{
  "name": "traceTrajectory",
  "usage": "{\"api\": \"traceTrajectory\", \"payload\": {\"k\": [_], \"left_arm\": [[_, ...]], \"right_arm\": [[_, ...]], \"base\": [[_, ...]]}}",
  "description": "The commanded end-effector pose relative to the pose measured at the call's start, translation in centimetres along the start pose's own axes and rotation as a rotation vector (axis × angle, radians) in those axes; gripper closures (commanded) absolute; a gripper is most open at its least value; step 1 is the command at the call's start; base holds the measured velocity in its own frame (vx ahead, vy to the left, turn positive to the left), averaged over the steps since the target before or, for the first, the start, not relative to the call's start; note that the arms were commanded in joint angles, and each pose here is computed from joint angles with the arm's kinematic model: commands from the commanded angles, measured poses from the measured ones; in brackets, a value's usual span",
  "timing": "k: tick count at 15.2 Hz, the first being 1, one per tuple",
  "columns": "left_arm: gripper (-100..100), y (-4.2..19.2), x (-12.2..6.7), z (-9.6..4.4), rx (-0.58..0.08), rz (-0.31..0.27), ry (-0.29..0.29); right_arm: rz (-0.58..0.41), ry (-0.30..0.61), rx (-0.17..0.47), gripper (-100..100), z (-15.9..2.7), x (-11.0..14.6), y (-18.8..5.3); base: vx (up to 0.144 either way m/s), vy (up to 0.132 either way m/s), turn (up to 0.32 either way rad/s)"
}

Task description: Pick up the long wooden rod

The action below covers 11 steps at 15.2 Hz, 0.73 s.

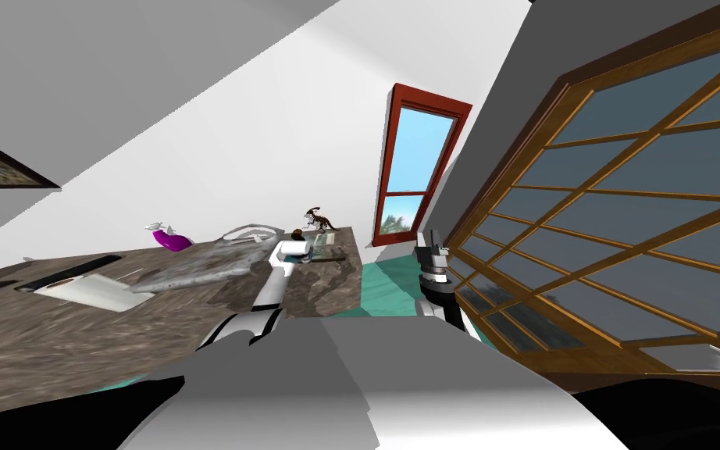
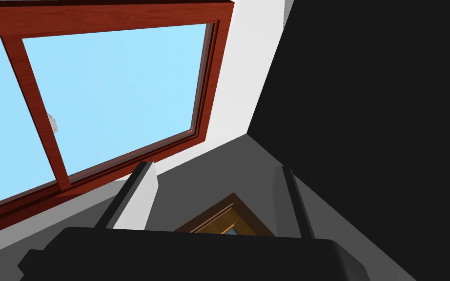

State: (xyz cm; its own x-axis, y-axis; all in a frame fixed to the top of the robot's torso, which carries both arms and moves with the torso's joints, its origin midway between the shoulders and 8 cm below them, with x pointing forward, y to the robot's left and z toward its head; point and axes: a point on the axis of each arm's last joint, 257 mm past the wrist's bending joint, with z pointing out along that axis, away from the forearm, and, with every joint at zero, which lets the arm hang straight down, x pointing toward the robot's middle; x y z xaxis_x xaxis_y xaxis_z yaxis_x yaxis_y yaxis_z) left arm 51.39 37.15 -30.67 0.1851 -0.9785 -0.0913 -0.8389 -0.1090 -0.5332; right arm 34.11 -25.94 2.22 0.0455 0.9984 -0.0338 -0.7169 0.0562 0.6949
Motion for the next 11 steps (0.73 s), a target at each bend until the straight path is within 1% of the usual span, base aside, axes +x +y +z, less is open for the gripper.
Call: {"api": "traceTrajectory", "payload": {"k": [1, 3, 4, 6, 7, 9, 10, 11], "left_arm": [[-100, 0.5, 0.5, 0.1, -0.055, -0.003, 0.011], [-100, 1.6, 0.4, 0.0, -0.095, -0.002, 0.008], [-100, 1.6, 0.9, 0.0, -0.121, -0.004, 0.02], [-100, 2.5, 0.9, -0.1, -0.157, -0.003, 0.017], [-100, 2.6, 1.4, -0.2, -0.186, -0.003, 0.028], [-100, 3.4, 1.4, -0.4, -0.216, -0.003, 0.026], [-100, 3.6, 1.9, -0.6, -0.248, -0.002, 0.037], [-100, 4.1, 1.8, -0.7, -0.266, -0.002, 0.036]], "right_arm": [[0.0, 0.0, 0.0, 0, 0.0, 0.0, 0.0], [0.0, 0.0, 0.0, 0, 0.0, 0.0, 0.0], [0.0, 0.0, 0.0, 0, 0.0, 0.0, 0.0], [0.0, 0.0, 0.0, 0, 0.0, 0.0, 0.0], [0.0, 0.0, 0.0, 0, 0.0, 0.0, 0.0], [0.0, 0.0, 0.0, 0, 0.0, 0.0, 0.0], [0.0, 0.0, 0.0, 0, 0.0, 0.0, 0.0], [0.0, 0.0, 0.0, 0, 0.0, 0.0, 0.0]], "base": [[0.022, 0.0, -0.072], [0.02, 0.001, -0.058], [0.021, 0.002, -0.08], [0.02, 0.003, -0.057], [0.018, -0.001, -0.074], [0.018, 0.001, -0.057], [0.02, 0.002, -0.065], [0.022, 0.004, -0.072]]}}
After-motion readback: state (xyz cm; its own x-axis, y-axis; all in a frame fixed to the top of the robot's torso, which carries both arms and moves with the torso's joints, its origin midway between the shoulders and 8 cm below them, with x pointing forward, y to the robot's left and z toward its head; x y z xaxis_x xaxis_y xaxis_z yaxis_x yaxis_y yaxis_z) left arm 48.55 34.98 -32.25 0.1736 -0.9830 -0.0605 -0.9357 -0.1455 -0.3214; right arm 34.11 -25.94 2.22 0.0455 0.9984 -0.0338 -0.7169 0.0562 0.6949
